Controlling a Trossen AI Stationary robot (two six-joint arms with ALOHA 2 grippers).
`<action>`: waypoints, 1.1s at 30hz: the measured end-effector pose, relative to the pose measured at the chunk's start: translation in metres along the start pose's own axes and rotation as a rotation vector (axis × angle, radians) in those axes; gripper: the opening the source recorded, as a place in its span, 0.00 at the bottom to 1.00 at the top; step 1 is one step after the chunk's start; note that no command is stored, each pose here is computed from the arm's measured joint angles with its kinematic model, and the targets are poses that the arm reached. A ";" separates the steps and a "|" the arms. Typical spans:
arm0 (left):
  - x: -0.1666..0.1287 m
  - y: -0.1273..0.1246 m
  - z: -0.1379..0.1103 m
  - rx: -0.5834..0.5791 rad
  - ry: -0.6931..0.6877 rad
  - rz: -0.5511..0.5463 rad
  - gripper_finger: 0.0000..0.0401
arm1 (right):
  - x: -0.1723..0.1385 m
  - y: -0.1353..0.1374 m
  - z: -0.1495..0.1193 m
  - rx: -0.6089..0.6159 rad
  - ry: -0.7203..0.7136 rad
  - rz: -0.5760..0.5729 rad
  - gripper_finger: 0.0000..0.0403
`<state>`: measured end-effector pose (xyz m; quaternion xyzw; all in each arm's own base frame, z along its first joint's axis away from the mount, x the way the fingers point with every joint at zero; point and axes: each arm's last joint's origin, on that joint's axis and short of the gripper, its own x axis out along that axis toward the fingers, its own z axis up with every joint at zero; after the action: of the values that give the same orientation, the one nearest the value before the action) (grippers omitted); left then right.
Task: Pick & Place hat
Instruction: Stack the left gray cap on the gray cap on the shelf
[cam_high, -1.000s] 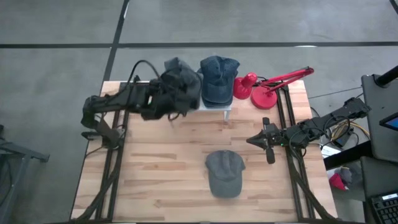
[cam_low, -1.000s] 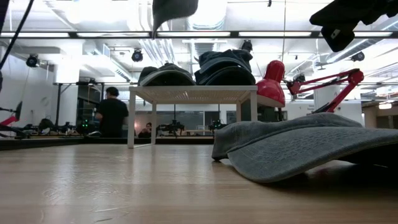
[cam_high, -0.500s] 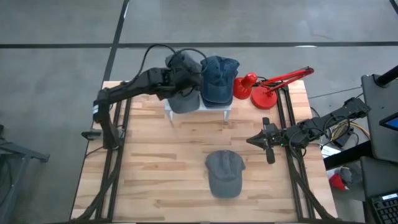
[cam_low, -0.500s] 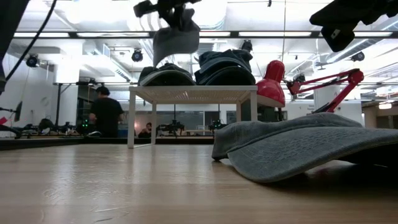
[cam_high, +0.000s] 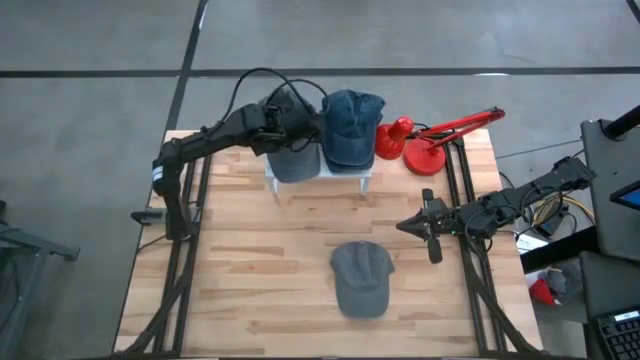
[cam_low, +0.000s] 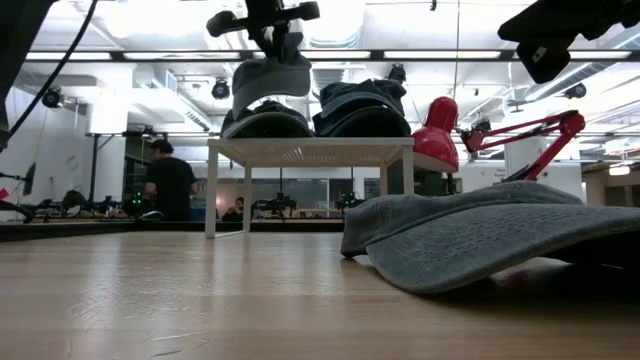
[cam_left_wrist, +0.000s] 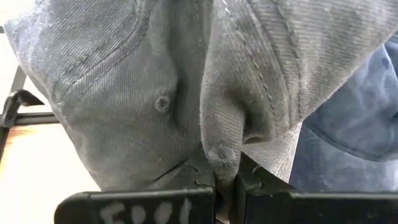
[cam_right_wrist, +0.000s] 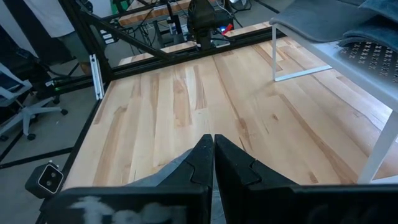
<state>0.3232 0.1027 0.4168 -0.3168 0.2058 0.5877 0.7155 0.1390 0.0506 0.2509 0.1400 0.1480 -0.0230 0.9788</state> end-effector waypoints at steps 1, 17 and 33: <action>0.001 0.000 0.000 -0.005 0.004 0.000 0.01 | 0.000 0.000 0.000 0.000 0.000 0.000 0.03; 0.030 0.004 -0.011 -0.014 0.099 0.041 0.01 | 0.000 0.000 0.000 0.000 0.000 0.000 0.03; 0.055 -0.002 -0.016 -0.070 0.137 -0.032 0.04 | 0.000 0.000 0.000 0.096 0.005 -0.002 0.03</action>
<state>0.3391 0.1300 0.3691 -0.3844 0.2284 0.5599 0.6976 0.1389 0.0506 0.2505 0.1867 0.1491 -0.0307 0.9706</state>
